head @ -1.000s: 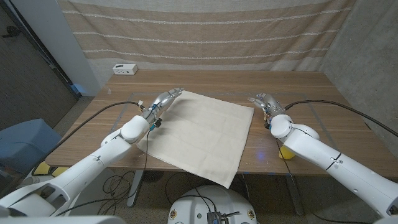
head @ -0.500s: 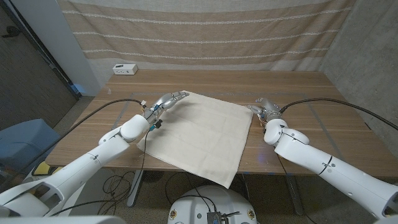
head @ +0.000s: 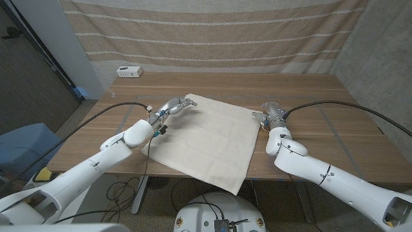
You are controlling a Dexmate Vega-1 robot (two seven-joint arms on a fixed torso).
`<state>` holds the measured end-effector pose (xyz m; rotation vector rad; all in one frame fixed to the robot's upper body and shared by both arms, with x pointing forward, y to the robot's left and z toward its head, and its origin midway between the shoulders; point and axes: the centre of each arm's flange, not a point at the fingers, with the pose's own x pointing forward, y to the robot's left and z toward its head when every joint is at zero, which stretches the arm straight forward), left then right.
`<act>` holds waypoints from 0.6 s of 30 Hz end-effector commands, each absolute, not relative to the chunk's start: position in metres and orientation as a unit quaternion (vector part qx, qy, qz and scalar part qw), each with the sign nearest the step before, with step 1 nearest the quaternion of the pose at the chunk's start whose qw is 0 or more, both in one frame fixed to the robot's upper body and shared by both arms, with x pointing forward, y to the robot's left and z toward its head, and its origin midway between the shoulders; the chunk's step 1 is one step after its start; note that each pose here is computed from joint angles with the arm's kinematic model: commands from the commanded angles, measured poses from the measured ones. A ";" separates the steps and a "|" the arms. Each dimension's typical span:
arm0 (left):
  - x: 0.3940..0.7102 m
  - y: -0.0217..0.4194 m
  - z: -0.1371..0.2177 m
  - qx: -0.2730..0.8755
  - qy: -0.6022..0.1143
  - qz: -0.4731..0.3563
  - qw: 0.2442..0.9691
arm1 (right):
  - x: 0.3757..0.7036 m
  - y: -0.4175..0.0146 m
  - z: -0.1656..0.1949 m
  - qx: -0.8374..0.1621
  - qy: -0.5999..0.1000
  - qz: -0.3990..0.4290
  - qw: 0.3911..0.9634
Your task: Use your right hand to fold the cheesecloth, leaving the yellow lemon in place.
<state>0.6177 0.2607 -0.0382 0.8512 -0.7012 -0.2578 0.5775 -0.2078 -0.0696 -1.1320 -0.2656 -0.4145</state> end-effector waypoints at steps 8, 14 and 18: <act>0.613 0.258 -0.043 0.442 -0.309 -0.119 0.834 | 0.593 -0.192 -0.072 -0.585 -0.084 -0.216 0.777; 0.613 0.259 -0.044 0.446 -0.300 -0.119 0.835 | 0.597 -0.193 -0.076 -0.592 -0.064 -0.231 0.770; 0.614 0.259 -0.044 0.446 -0.297 -0.120 0.835 | 0.602 -0.195 -0.078 -0.599 -0.042 -0.230 0.766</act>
